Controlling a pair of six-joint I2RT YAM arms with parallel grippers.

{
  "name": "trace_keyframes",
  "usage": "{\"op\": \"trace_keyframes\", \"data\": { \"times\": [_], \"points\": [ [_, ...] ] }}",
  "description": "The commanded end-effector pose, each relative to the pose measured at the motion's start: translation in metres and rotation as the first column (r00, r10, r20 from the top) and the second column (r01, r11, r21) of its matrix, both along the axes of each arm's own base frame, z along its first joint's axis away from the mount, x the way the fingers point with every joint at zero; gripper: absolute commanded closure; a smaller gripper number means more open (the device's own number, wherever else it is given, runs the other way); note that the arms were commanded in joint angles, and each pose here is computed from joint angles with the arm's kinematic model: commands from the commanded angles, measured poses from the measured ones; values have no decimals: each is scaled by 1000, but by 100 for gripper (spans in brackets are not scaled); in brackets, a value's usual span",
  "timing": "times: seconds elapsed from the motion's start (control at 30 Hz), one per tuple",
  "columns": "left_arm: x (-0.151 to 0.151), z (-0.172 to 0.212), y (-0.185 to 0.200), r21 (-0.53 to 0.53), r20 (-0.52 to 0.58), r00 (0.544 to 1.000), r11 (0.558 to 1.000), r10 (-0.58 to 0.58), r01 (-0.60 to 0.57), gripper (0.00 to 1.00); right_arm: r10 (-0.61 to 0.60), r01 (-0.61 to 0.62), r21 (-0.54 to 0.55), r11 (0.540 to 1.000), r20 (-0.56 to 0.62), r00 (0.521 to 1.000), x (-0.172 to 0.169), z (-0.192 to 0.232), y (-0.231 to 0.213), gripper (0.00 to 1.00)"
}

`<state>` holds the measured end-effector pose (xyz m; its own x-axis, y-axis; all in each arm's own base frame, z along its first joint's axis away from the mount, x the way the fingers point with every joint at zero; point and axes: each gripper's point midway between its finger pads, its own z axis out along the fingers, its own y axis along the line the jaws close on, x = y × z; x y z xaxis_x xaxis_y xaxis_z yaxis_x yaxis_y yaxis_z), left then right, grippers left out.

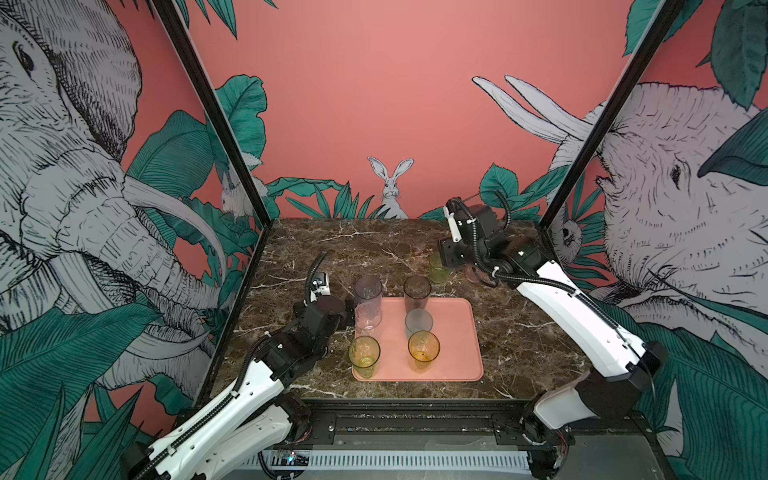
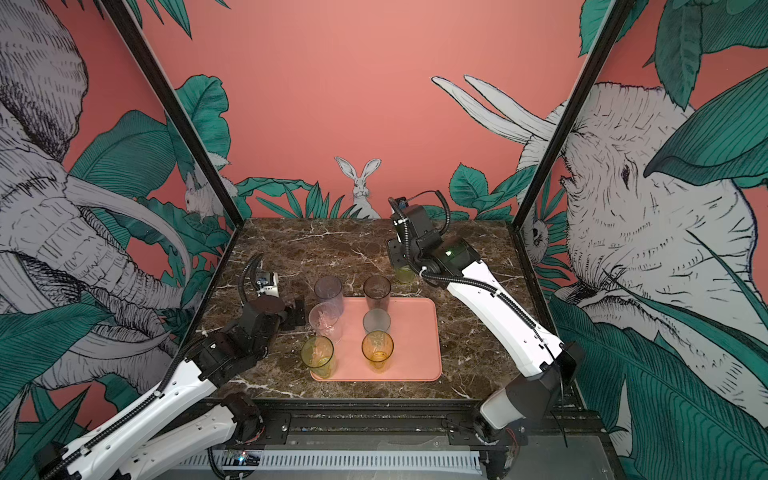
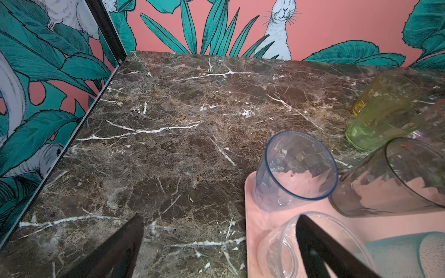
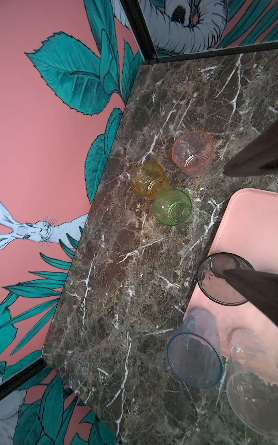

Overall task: Place the glasses into the tray
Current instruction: 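Move the right gripper beyond the tray over the yellow glass, then lower the right gripper onto the yellow glass rim and grasp it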

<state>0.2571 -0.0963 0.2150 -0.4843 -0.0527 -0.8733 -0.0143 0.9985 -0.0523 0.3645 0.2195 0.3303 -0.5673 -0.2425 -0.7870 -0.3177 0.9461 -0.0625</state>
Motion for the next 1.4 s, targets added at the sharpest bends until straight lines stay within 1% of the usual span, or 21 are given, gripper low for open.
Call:
{"op": "trace_keyframes", "data": {
  "times": [0.0, 0.07, 0.13, 0.33, 0.57, 0.67, 0.8, 1.07, 1.37],
  "points": [
    [1, 3, 5, 17, 0, 1000, 1000, 20, -20, 1, -21, 24, 59, 998, -41, 999, 12, -5, -3, 37],
    [1, 3, 4, 21, -1, 1000, 1000, 20, -19, 1, -42, 46, 69, 997, -58, 997, 24, -11, -9, 37],
    [2, 4, 4, 24, -1, 1000, 1000, 19, -19, 1, -65, 69, 53, 996, -79, 995, 38, -26, -12, 37],
    [3, 6, 4, 32, 1, 1000, 999, 18, -18, 1, -121, 132, 77, 988, -128, 984, 76, -53, -30, 37],
    [3, 6, 4, 29, -2, 1000, 999, 16, -16, 1, -195, 216, 80, 973, -210, 958, 115, -89, -58, 36],
    [2, 5, 4, 31, -5, 1000, 999, 15, -15, 1, -228, 250, 73, 965, -225, 947, 132, -103, -69, 36],
    [3, 4, 3, 32, -6, 1000, 999, 15, -15, 1, -251, 281, 82, 956, -268, 930, 152, -120, -78, 36],
    [2, 4, 3, 28, -9, 1000, 1000, 15, -15, 1, -283, 314, 41, 949, -335, 899, 178, -152, -89, 36],
    [2, 2, 3, 24, -17, 1000, 1000, 14, -13, 1, -296, 332, 29, 943, -388, 873, 189, -178, -99, 36]
  ]
}}
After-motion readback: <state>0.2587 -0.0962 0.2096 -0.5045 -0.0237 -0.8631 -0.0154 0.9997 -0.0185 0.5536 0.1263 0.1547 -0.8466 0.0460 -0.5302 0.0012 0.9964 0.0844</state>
